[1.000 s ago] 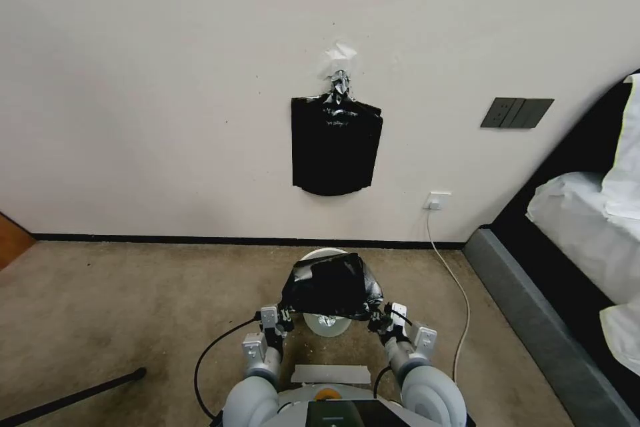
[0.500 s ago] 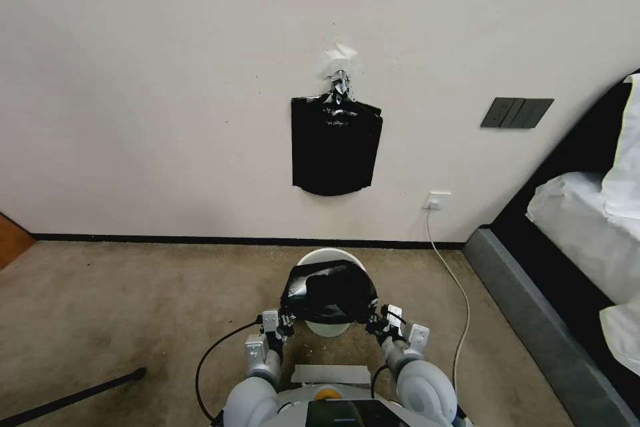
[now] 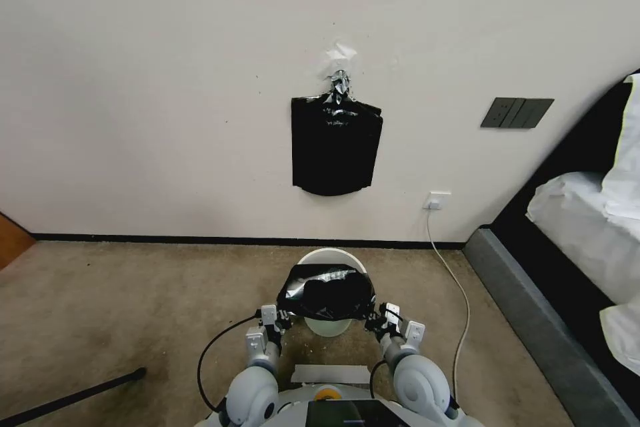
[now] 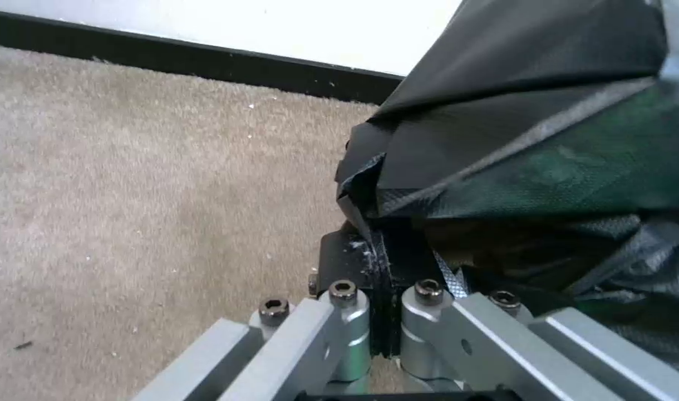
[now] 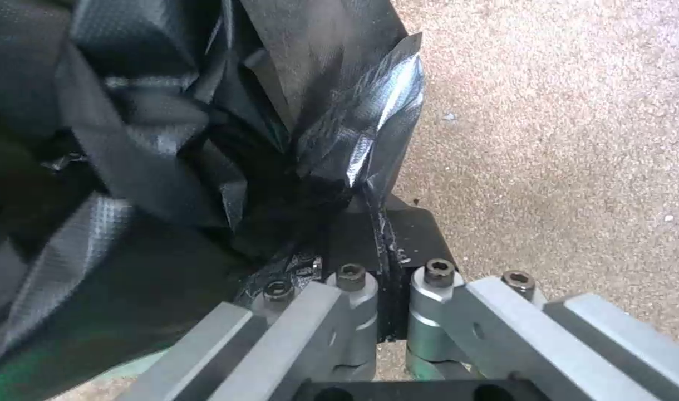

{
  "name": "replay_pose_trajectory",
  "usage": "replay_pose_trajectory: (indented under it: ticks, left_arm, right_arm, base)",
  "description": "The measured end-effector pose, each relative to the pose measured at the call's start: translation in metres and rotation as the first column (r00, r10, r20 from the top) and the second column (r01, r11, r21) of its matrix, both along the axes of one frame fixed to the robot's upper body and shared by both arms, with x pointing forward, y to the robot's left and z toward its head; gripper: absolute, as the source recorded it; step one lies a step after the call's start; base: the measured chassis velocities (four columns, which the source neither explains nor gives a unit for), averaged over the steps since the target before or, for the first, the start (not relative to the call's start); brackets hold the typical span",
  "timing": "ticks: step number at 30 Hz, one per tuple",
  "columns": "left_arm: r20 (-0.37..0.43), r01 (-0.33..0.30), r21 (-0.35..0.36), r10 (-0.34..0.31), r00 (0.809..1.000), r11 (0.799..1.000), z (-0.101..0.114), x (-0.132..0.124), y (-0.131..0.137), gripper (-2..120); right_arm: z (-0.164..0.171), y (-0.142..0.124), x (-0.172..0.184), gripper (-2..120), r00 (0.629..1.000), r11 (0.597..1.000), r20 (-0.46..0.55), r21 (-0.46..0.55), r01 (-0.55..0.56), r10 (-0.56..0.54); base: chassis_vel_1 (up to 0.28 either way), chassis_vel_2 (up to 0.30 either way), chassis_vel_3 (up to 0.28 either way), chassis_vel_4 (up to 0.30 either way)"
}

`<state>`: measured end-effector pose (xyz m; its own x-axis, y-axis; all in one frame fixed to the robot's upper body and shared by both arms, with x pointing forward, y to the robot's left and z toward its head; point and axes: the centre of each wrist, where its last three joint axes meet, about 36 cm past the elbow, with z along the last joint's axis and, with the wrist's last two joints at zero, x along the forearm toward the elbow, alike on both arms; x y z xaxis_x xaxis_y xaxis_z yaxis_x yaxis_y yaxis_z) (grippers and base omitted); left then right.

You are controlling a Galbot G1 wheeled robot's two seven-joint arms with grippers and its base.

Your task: Place a trash bag onto the trash bin.

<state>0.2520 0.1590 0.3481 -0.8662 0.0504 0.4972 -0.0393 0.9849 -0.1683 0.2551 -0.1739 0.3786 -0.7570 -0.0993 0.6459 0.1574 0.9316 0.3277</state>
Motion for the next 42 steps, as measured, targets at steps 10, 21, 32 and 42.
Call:
replay_pose_trajectory:
  ticks: [10,21,32,42]
  left_arm:
    - [-0.004,0.020,0.024,-0.020,1.000,1.000,0.001,-0.009,0.010,33]
    - [0.031,0.060,0.010,-0.061,0.998,0.998,0.010,-0.012,0.019,75]
    - [0.035,0.102,0.037,-0.103,0.994,0.994,0.018,-0.036,0.026,100]
    - [0.228,0.110,0.079,-0.126,0.965,0.991,0.022,-0.065,0.040,100]
  right_arm:
    - [0.002,-0.003,-0.016,41,1.000,0.999,0.009,-0.035,-0.005,0.005]
    - [0.010,-0.003,-0.029,83,1.000,0.999,0.017,-0.050,-0.013,0.014]
    - [0.020,-0.003,-0.046,100,1.000,0.998,0.020,-0.065,-0.021,0.022]
    - [0.046,-0.013,-0.069,100,0.970,0.984,0.225,-0.167,-0.060,0.098]
  base:
    - [0.000,0.000,0.000,0.000]
    - [0.000,0.000,0.000,0.000]
    - [0.000,0.000,0.000,0.000]
    - [0.000,0.000,0.000,0.000]
